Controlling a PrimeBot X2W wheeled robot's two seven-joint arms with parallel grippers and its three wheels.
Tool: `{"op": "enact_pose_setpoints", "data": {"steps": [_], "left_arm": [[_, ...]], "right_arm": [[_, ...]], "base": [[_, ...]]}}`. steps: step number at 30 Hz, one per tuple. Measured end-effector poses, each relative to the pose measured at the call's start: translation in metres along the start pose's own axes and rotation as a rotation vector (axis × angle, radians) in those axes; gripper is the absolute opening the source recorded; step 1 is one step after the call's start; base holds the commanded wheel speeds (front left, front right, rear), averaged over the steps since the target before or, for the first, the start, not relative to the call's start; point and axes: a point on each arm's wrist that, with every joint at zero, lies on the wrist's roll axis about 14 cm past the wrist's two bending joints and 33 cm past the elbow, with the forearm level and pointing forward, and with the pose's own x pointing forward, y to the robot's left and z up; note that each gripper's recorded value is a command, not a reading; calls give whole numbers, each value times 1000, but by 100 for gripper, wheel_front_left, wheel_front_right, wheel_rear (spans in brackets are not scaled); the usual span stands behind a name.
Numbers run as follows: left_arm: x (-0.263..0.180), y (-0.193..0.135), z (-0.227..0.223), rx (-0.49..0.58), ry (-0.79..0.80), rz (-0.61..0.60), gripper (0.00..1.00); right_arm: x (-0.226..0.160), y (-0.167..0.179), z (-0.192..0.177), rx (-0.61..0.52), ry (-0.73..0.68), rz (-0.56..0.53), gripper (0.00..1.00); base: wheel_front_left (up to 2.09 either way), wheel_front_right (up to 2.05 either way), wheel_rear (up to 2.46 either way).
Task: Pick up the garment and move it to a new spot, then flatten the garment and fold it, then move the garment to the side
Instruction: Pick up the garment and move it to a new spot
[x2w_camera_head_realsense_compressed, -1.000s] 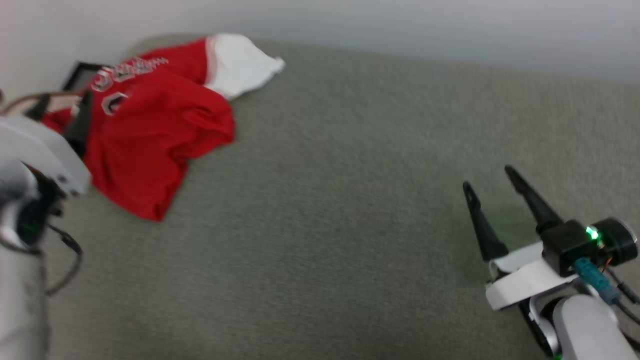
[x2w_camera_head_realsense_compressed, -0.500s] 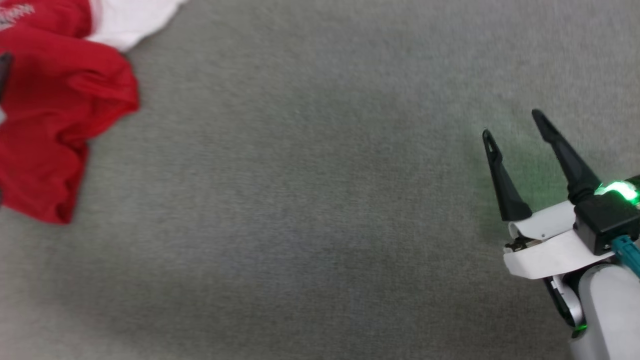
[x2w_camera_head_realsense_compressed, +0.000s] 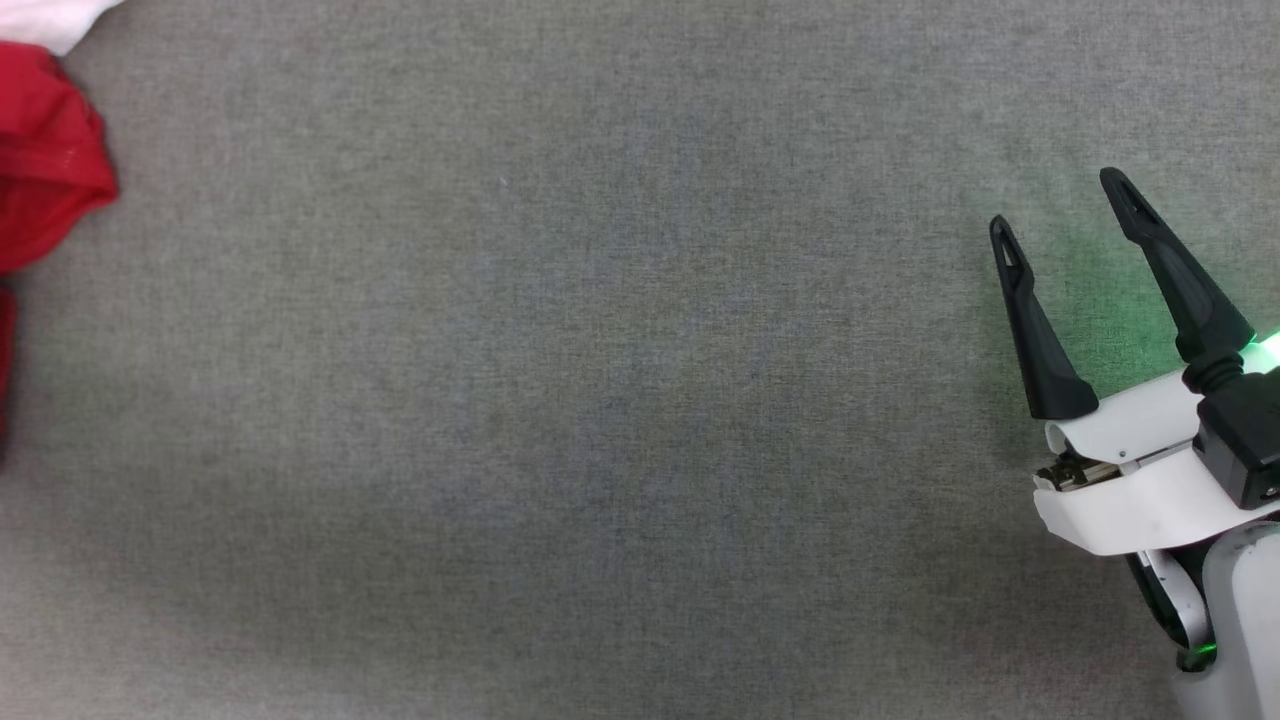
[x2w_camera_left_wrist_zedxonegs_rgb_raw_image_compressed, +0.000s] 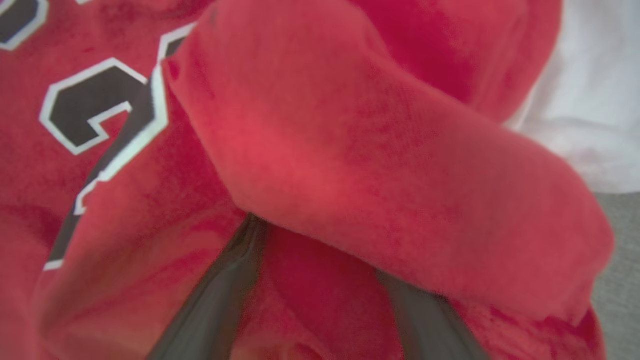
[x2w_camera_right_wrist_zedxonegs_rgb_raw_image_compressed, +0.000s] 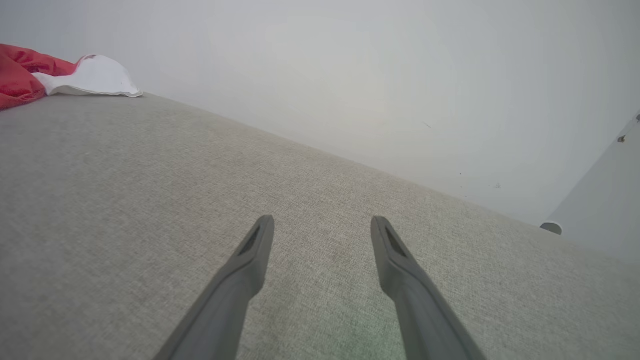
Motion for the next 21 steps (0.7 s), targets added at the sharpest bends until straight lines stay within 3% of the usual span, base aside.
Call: {"op": "enact_pose_setpoints", "data": {"steps": [3,4,5,6,15,21], "left_arm": [[4,-1,-4,-16,10,2,100],[3,-3,-5,-25,11,-4,85],[3,-3,-5,-23,6,-7,51],[2,-5,-5,-23,-3,-15,0],[-22,0,-2,-35,-65,-31,0],[-61,12,34,-37,-208,-34,0]], "right_arm": [[0,0,2,-6,4,4,100],[0,0,3,-7,2,5,100],[-1,0,5,-7,2,6,100],[-2,1,5,-8,5,8,100],[-9,7,20,1,-5,19,100],[-15,17,37,12,-32,31,100]], "base": [[0,0,0],[0,0,0],[0,0,0],[0,0,0],[0,0,0],[0,0,0]]}}
